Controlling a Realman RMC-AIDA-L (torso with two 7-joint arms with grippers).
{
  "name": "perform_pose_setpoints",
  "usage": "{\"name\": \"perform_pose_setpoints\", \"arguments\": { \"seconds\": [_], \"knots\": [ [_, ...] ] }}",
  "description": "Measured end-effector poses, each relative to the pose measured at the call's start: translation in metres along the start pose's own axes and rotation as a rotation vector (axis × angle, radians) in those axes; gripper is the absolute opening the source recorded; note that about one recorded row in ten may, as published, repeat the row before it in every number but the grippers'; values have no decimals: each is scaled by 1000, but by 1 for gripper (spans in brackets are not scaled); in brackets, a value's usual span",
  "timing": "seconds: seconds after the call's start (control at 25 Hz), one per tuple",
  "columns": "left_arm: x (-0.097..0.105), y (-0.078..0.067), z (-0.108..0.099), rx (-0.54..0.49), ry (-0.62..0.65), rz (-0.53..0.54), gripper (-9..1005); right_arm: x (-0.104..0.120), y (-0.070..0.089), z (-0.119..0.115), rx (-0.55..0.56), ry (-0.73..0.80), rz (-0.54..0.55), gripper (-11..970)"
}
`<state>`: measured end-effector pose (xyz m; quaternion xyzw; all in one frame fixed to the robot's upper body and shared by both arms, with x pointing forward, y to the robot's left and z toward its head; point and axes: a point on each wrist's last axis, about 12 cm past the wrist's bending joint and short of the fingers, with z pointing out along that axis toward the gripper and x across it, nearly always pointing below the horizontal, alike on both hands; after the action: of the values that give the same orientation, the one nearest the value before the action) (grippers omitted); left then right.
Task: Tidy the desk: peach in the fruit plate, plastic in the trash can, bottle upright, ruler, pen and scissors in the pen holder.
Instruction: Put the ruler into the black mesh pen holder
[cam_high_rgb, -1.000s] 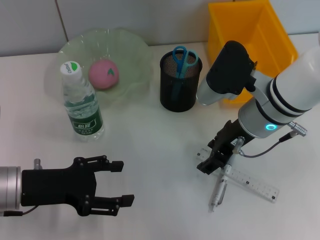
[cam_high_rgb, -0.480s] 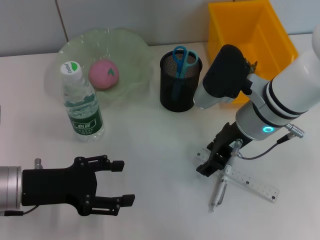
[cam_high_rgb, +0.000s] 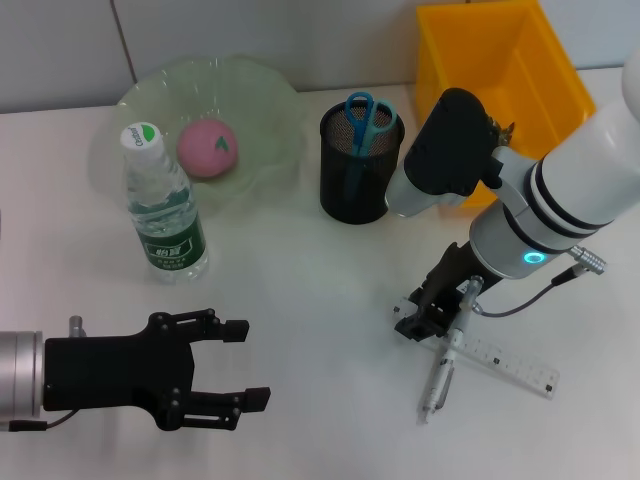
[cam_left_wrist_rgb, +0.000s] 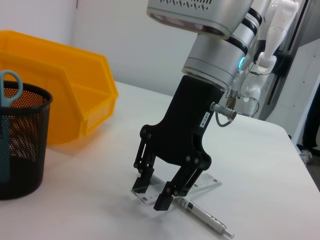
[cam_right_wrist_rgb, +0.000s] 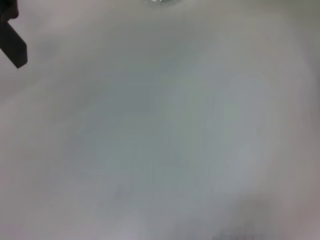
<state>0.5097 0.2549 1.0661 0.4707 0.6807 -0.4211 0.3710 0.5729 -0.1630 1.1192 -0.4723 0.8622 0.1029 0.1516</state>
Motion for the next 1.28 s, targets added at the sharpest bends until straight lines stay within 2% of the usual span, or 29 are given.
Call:
{"name": "perform_pose_setpoints", "arguments": {
  "seconds": [0.08,0.28,0.4,0.6,0.72,0.84,1.08,1.16,1.28],
  "knots": [
    [0,0,0,0,0,0,859,-1,0,-1,2,-3,0,443],
    [0,0,0,0,-2,-1,859,-4,0,-5,4,-13,2,378],
    [0,0,-1,2,-2,0,859,-10,-2,-20,7,-43,5,378],
    [-1,0,-1,6,-7,1,860,-27,-10,-71,-2,-205,36,378],
    [-3,0,1,11,-8,4,860,-32,-16,-100,47,-311,43,378],
    [-4,1,2,16,-9,3,860,-36,-20,-116,106,-394,43,378],
    [-6,0,6,18,-22,-1,860,-41,-31,-133,180,-621,41,378],
    [-7,1,7,20,-25,-7,860,-40,-35,-131,196,-724,34,378],
    [-8,1,7,25,-27,-14,860,-40,-38,-129,212,-784,30,378]
  ]
}}
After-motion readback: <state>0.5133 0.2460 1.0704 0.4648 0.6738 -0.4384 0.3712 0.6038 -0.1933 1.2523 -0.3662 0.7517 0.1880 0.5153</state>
